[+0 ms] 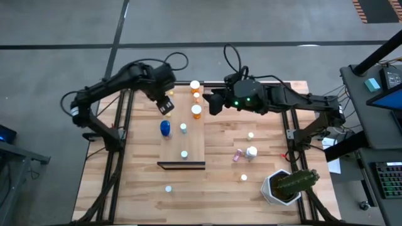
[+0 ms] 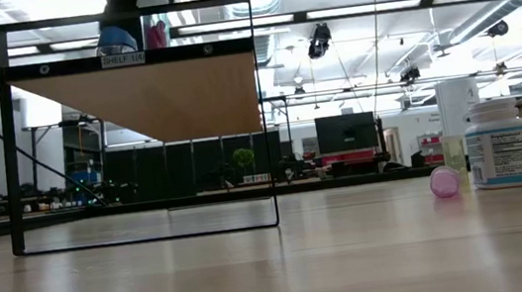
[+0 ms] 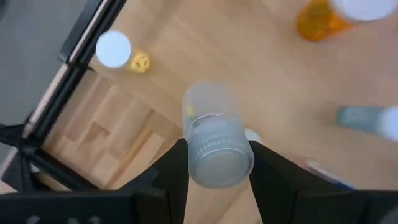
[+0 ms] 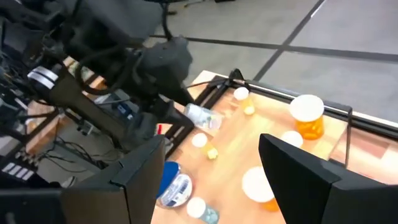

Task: Pick and place medicine bottles onto shelf by color
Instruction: Put the middle transparent pill bottle on the shelf

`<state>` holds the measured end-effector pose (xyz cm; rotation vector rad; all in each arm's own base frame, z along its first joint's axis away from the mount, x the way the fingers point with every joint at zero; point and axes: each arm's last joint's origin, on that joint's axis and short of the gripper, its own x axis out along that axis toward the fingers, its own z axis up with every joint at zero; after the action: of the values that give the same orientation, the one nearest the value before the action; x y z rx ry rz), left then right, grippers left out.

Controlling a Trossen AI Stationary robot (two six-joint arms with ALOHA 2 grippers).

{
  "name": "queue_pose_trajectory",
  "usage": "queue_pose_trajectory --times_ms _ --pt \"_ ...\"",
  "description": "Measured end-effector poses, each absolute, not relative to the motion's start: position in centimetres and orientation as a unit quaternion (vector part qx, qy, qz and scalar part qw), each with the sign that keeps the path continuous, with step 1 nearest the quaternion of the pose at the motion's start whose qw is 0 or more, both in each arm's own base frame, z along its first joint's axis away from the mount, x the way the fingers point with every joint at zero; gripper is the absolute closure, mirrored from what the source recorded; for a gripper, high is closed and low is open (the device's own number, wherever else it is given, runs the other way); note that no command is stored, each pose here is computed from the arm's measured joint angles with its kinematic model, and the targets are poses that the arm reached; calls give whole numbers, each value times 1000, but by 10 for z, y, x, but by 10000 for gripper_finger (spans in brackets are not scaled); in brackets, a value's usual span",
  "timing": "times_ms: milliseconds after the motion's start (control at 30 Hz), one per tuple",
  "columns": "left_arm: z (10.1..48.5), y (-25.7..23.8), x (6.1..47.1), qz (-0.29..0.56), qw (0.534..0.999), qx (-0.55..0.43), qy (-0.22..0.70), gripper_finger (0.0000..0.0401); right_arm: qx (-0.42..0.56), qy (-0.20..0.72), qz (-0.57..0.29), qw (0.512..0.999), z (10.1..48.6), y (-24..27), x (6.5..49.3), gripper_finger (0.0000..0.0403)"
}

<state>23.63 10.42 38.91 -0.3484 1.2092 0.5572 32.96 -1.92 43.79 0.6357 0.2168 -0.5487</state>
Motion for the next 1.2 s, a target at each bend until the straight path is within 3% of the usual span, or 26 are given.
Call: queue_pose_trajectory --times_ms 533,1200 --pt "349 129 276 233 745 -135 610 275 303 110 -264 909 437 -17 329 154" --pt "339 133 284 223 740 -125 623 264 298 112 -264 910 437 -17 329 154"
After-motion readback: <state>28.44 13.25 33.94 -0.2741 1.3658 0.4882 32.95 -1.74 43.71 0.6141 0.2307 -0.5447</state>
